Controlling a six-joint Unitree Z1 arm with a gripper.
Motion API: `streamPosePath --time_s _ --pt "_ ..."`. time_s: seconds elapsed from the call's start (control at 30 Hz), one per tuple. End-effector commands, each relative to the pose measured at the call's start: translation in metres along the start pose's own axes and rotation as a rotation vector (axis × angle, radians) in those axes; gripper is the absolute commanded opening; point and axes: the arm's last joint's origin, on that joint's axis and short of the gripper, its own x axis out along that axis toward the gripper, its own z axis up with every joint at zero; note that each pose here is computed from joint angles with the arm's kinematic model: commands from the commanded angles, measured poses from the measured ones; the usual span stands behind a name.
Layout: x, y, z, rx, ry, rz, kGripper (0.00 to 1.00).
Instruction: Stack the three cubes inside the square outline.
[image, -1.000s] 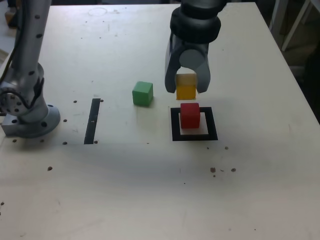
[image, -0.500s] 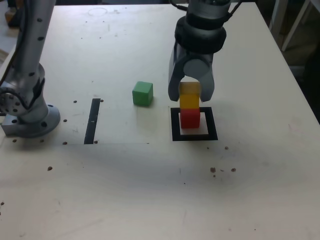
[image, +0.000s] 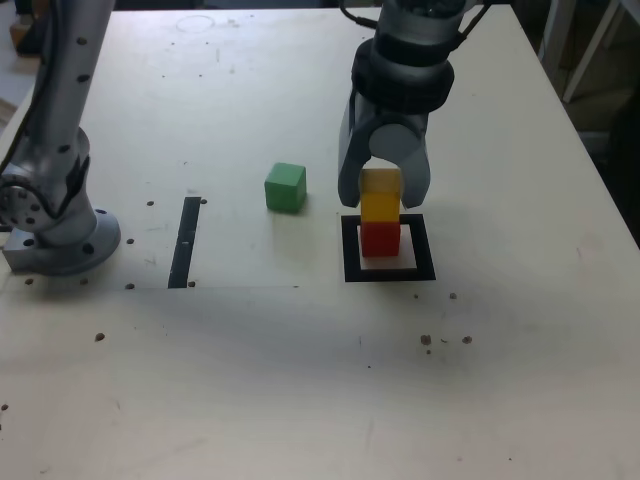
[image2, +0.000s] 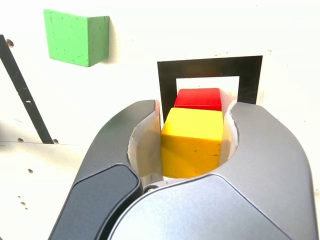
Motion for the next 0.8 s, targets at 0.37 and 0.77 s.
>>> streamPosePath --time_s 0.37,0.77 --pt "-0.002 -0.004 -0.005 0.010 -0.011 0.007 0.99" --pt "-0.021 0.013 -0.054 -0.035 -0.046 0.092 1.00"
